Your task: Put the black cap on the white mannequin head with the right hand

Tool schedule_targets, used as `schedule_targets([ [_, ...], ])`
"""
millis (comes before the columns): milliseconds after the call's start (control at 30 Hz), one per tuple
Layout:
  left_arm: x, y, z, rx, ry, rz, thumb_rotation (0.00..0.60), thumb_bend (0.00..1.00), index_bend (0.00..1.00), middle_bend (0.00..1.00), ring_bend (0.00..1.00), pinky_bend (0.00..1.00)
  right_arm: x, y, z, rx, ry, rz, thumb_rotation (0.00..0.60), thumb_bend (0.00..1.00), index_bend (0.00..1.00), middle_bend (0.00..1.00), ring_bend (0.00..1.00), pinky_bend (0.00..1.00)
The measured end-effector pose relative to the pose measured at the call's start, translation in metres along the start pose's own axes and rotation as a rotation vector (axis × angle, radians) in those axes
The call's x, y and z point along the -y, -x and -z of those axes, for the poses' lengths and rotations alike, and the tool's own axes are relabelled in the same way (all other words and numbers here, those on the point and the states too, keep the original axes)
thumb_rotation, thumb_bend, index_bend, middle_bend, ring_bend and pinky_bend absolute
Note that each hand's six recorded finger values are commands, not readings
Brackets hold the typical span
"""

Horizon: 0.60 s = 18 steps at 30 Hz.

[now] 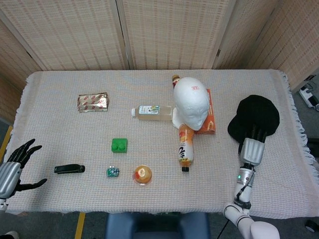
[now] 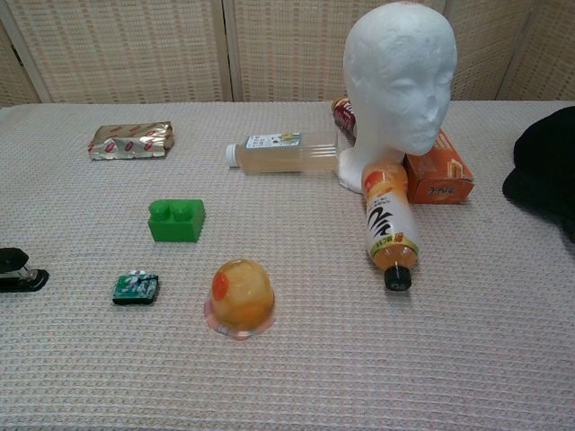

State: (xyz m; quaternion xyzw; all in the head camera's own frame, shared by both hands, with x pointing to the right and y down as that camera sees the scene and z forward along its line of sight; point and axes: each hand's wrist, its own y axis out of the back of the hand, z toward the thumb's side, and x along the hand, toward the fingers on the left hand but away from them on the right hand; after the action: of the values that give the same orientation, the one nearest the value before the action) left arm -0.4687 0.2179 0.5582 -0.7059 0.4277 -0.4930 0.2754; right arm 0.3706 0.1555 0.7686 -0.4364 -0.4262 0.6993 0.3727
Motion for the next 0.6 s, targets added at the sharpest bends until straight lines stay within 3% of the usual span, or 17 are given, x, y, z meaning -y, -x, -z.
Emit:
schedule_targets([
  [267,-0.002,0.001,0.000,-0.003,-0.005,-0.016,0.600,0.17,0.18,0.05,0.00,0.14,-0.002,0.004,0.013,0.035,0.045,0.001,0.600,0.55,0.54,0.04,0.00,0.00],
  [433,-0.005,0.002,0.001,-0.006,-0.006,-0.030,0.600,0.17,0.18,0.05,0.00,0.14,-0.017,0.012,0.022,0.069,0.127,0.061,0.600,0.49,0.65,0.11,0.00,0.00],
  [600,-0.007,0.004,0.001,-0.008,-0.009,-0.042,0.600,0.17,0.18,0.05,0.00,0.14,-0.040,0.023,0.034,0.097,0.185,0.139,0.600,0.45,0.69,0.13,0.00,0.00],
])
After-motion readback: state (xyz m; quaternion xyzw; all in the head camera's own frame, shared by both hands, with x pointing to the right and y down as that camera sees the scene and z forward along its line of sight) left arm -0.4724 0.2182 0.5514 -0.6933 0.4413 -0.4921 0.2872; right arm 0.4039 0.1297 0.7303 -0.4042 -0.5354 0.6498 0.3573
